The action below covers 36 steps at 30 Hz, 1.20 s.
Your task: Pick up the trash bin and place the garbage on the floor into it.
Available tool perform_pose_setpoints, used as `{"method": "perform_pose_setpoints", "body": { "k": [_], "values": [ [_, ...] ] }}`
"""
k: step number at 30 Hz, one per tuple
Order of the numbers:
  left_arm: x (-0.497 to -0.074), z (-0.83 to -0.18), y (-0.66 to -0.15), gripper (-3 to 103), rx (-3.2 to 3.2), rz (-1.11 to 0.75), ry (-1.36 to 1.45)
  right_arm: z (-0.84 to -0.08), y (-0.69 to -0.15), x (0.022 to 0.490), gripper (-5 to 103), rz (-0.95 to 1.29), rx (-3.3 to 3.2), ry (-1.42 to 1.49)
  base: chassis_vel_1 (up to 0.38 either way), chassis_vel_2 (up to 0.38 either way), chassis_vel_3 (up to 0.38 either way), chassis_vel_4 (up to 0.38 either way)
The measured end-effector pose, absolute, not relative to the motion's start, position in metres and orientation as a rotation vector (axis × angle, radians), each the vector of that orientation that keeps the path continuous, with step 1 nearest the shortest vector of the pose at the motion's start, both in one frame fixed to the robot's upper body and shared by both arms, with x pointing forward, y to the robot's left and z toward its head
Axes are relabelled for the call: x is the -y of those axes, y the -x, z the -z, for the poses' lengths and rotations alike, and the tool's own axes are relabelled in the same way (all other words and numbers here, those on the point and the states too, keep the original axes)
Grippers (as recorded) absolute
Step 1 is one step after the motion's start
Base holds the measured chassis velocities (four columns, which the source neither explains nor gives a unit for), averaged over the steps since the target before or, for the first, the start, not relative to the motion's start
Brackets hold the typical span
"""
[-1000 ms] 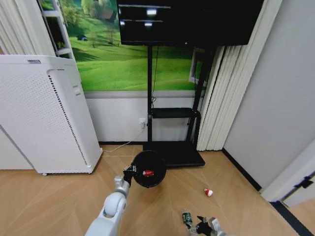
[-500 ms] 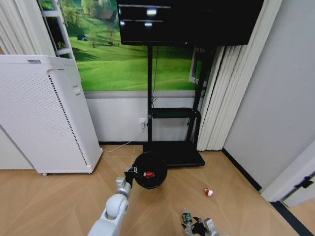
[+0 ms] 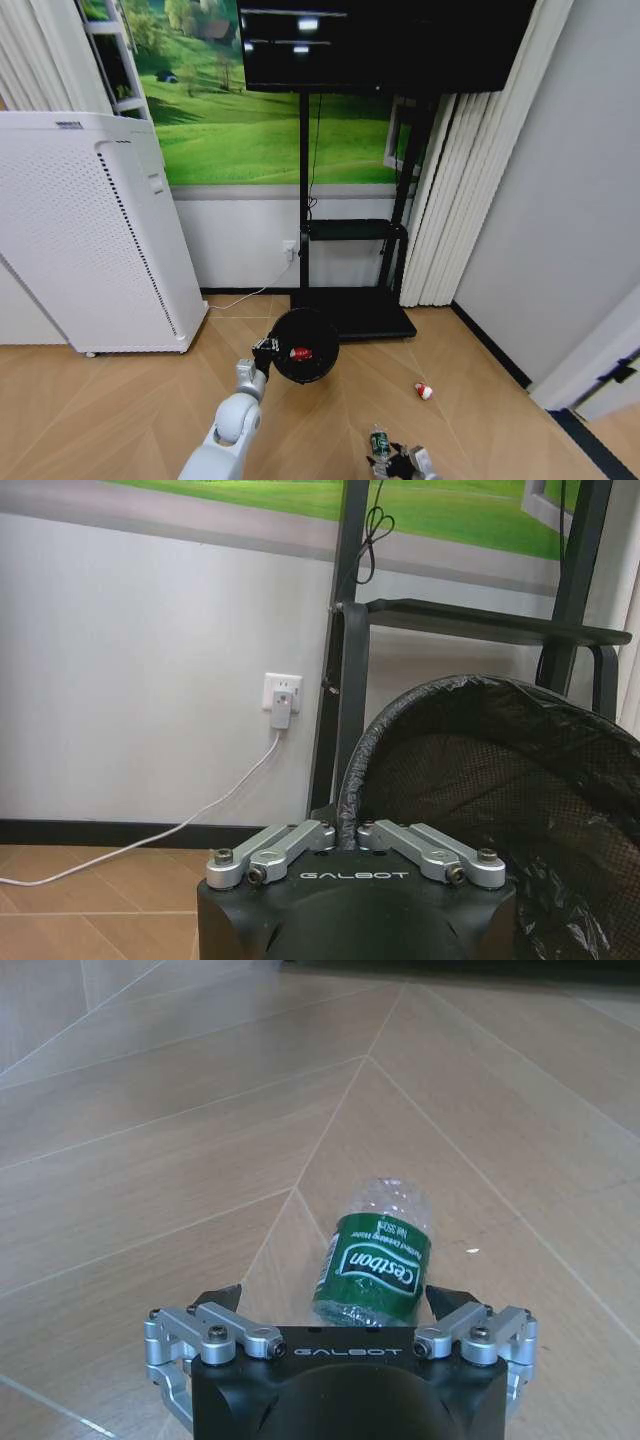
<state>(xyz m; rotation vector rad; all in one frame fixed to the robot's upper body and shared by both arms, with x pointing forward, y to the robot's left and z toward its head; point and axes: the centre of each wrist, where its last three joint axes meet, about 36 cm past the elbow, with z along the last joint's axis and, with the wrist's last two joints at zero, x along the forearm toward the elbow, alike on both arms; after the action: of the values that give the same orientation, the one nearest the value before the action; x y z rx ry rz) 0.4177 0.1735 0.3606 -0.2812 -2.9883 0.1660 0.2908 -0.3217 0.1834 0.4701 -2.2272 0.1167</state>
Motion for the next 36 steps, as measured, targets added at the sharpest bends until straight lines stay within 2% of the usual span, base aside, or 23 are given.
{"method": "perform_pose_setpoints", "body": {
  "k": [11, 15, 17, 18, 19, 20, 21, 23, 24, 27, 29, 31, 32, 36],
  "values": [
    [-0.179, -0.363, -0.419, 4, 2.993, -0.181, 0.282, -0.168, -0.29, 0.309, 102, -0.138, 2.217, -0.455, 0.0, 0.0, 0.0, 0.0],
    [-0.181, -0.363, -0.419, 4, 2.998, -0.19, 0.29, -0.16, -0.288, 0.307, 89, -0.157, 2.22, -0.455, 0.0, 0.0, 0.0, 0.0],
    [-0.181, -0.363, -0.419, 4, 3.0, -0.193, 0.291, -0.159, -0.288, 0.306, 89, -0.156, 2.221, -0.455, 0.0, 0.0, 0.0, 0.0],
    [-0.181, -0.364, -0.419, 4, 3.001, -0.196, 0.292, -0.159, -0.288, 0.305, 78, -0.154, 2.223, -0.454, 0.0, 0.0, 0.0, 0.0],
    [-0.181, -0.364, -0.419, 4, 3.002, -0.2, 0.294, -0.158, -0.288, 0.305, 78, -0.15, 2.226, -0.454, 0.0, 0.0, 0.0, 0.0],
    [-0.181, -0.364, -0.418, 4, 3.002, -0.203, 0.296, -0.158, -0.288, 0.304, 72, -0.148, 2.229, -0.454, 0.0, 0.0, 0.0, 0.0],
    [-0.181, -0.364, -0.418, 4, 3.001, -0.204, 0.299, -0.157, -0.288, 0.303, 61, -0.15, 2.231, -0.455, 0.0, 0.0, 0.0, 0.0],
    [-0.181, -0.363, -0.418, 4, 3.002, -0.204, 0.3, -0.157, -0.288, 0.304, 61, -0.152, 2.232, -0.455, 0.0, 0.0, 0.0, 0.0],
    [-0.181, -0.363, -0.418, 4, 3.001, -0.203, 0.302, -0.158, -0.289, 0.305, 50, -0.161, 2.238, -0.457, 0.0, 0.0, 0.0, 0.0],
    [-0.182, -0.362, -0.418, 4, 3.0, -0.201, 0.301, -0.158, -0.291, 0.307, 50, -0.171, 2.243, -0.455, 0.0, 0.0, 0.0, 0.0],
    [-0.182, -0.363, -0.42, 4, 3.002, -0.198, 0.303, -0.164, -0.299, 0.316, 36, -0.198, 2.266, -0.438, 0.0, 0.0, 0.0, 0.0],
    [-0.181, -0.363, -0.421, 4, 3.002, -0.198, 0.304, -0.167, -0.301, 0.32, 36, -0.204, 2.274, -0.432, 0.0, 0.0, 0.0, 0.0],
    [-0.18, -0.362, -0.421, 4, 3.001, -0.2, 0.305, -0.172, -0.306, 0.328, 30, -0.208, 2.294, -0.41, 0.0, 0.0, 0.0, 0.0],
    [-0.177, -0.36, -0.421, 4, 2.994, -0.204, 0.306, -0.184, -0.318, 0.342, 27, -0.209, 2.341, -0.361, 0.0, 0.0, 0.0, 0.0]
  ]
}}
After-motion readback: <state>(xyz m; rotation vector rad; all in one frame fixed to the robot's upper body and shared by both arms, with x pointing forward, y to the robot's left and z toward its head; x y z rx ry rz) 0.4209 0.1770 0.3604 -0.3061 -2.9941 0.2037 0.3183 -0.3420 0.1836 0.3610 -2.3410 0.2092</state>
